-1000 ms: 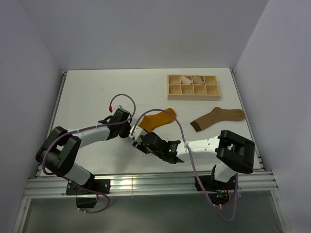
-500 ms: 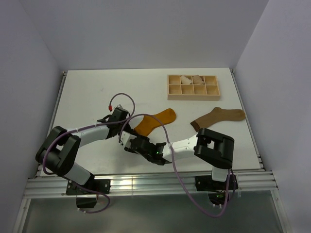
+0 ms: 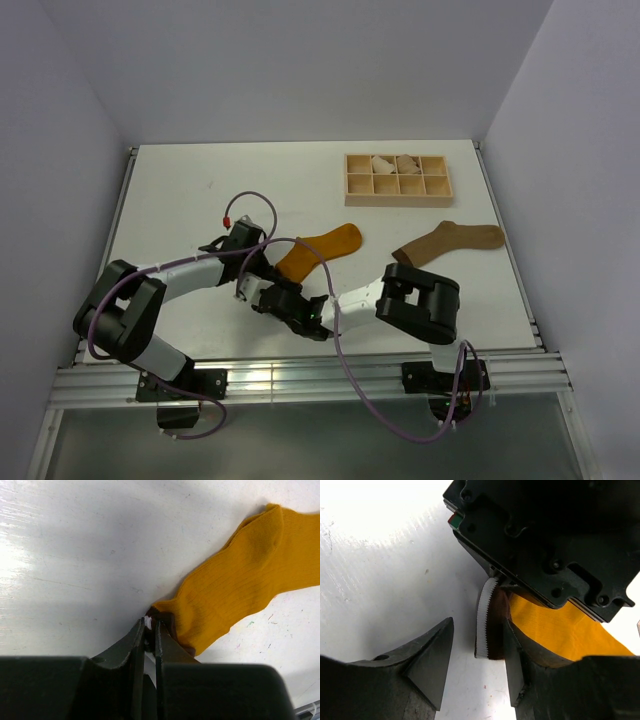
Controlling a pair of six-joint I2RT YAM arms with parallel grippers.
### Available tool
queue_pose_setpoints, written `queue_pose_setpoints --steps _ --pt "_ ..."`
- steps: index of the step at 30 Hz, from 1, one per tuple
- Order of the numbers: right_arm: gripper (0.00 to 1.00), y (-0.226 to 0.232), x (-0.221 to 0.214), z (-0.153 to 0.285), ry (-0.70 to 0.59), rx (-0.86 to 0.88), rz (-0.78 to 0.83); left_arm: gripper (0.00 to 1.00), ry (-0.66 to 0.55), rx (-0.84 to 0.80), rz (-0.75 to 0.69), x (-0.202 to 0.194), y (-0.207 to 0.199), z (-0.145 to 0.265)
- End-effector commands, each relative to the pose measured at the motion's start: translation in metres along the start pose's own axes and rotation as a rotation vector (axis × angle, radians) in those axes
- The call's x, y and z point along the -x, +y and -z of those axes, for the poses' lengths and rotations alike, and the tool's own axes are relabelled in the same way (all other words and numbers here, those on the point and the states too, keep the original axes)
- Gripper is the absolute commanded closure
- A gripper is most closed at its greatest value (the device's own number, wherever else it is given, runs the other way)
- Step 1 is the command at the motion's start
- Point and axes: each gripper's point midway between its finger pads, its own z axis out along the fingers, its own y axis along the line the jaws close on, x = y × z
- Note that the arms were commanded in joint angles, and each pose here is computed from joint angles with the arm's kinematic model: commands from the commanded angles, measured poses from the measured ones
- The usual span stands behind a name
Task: Roll the socks
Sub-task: Roll the sock at the center of the board.
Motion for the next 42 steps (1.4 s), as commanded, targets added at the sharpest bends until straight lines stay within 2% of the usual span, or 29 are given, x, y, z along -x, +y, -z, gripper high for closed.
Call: queue_pose_setpoints --steps 1,13,16,19,23,24,27,28,30,31,33,34,37,40,42 --pt "0.48 0.006 -0.013 -0.006 0.046 -0.001 0.000 1.00 0.003 0.005 -0.025 0.000 0.005 0.000" --pt "0.61 0.001 -0.057 -0.011 0.175 0.046 -0.097 1.00 0.004 -0.011 -0.013 -0.001 0.006 0.008" --pt "0.72 0.003 -0.062 -0.008 0.186 0.057 -0.105 1.00 -0.003 -0.015 -0.006 0.002 0.005 0.009" --pt "0.89 0.007 -0.065 -0.007 0.196 0.076 -0.112 1.00 0.013 -0.022 -0.003 0.001 0.002 0.009" --pt "1.00 0.010 -0.066 -0.006 0.202 0.100 -0.126 0.99 0.006 -0.032 0.013 0.003 -0.001 0.010" --pt "1.00 0.015 -0.065 -0.006 0.201 0.128 -0.142 0.98 0.000 -0.033 0.026 0.004 -0.001 0.010" --pt "1.00 0.013 -0.064 -0.005 0.203 0.163 -0.199 0.87 -0.020 -0.052 0.066 0.007 -0.002 0.015" --pt "1.00 0.015 -0.060 -0.004 0.195 0.189 -0.213 0.79 -0.031 -0.064 0.076 0.009 -0.002 0.019" --pt "1.00 0.009 -0.062 -0.005 0.201 0.195 -0.247 0.71 -0.077 -0.053 0.110 0.019 0.003 0.021" --pt "1.00 0.010 -0.059 -0.004 0.194 0.215 -0.262 0.62 -0.093 -0.056 0.120 0.021 0.006 0.025" --pt "1.00 0.009 -0.058 -0.002 0.191 0.235 -0.290 0.52 -0.126 -0.062 0.155 0.029 0.009 0.029" --pt "1.00 0.003 -0.058 -0.002 0.192 0.233 -0.310 0.42 -0.144 -0.072 0.165 0.032 0.009 0.034" --pt "1.00 0.000 -0.055 0.000 0.192 0.284 -0.362 0.28 -0.197 -0.078 0.198 0.042 0.015 0.043" --pt "1.00 -0.003 -0.047 0.003 0.173 0.340 -0.429 0.22 -0.239 -0.098 0.223 0.047 0.018 0.051" --pt "1.00 0.002 -0.042 0.008 0.175 0.422 -0.488 0.22 -0.262 -0.133 0.230 0.048 0.016 0.057"
